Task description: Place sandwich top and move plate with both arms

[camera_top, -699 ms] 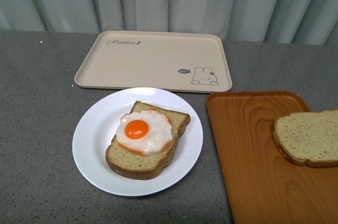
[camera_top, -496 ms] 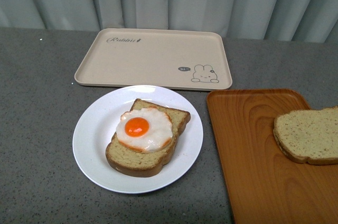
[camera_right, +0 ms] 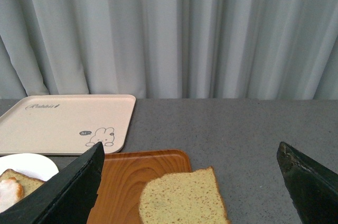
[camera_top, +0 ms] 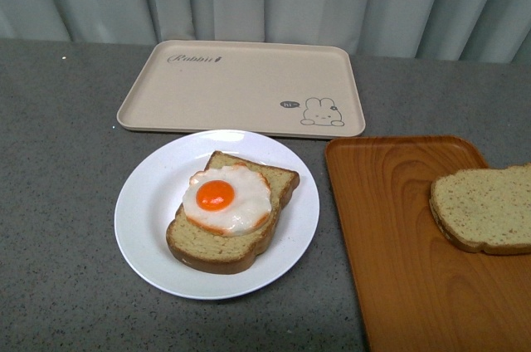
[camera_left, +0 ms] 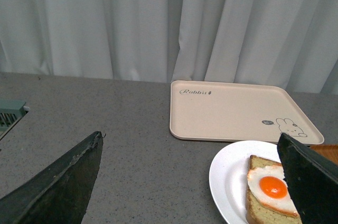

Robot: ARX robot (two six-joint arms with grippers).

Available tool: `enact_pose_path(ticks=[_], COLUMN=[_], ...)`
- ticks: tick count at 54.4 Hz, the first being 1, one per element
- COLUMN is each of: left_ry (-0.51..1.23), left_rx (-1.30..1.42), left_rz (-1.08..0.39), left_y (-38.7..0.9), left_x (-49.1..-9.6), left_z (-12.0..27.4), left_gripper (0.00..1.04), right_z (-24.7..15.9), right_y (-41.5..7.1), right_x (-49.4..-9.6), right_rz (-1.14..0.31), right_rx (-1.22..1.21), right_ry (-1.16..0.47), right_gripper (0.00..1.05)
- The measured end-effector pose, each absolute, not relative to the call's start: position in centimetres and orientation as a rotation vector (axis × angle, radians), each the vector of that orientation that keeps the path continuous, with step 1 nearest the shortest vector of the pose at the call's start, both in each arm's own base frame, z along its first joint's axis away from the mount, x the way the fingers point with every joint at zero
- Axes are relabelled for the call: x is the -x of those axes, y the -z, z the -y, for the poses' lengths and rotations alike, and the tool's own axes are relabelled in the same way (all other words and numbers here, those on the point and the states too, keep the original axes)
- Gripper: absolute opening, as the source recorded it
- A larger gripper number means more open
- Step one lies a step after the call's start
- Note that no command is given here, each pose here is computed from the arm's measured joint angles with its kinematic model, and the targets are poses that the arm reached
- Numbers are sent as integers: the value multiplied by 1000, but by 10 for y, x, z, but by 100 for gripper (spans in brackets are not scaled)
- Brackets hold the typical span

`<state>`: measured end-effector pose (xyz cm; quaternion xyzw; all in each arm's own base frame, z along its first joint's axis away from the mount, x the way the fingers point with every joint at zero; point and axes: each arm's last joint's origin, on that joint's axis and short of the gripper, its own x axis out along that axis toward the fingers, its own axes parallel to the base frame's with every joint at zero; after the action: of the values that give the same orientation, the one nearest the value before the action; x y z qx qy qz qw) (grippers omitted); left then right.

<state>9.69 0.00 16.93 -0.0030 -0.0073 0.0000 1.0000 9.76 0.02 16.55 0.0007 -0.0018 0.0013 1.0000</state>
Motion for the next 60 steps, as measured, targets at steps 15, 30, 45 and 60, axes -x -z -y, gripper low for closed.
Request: enact_pose_path(ticks=[15,30,45,60], left_ry=[0,0,0,0], left_rx=[6,6,6,6], left_rz=[15,15,15,15], left_y=[-169,-169,-169,-169], left_x=[-97,-97,-97,-97], left_z=[0,0,0,0], left_gripper=[98,98,98,98], right_z=[0,0,0,0], right_y=[-165,-165,-165,-165], right_x=[-98,-98,-98,-98], right_rz=[4,4,4,4], right_rx=[-1,-1,-1,-1], right_ry=[-3,-3,-3,-3], right_gripper=[96,96,96,96])
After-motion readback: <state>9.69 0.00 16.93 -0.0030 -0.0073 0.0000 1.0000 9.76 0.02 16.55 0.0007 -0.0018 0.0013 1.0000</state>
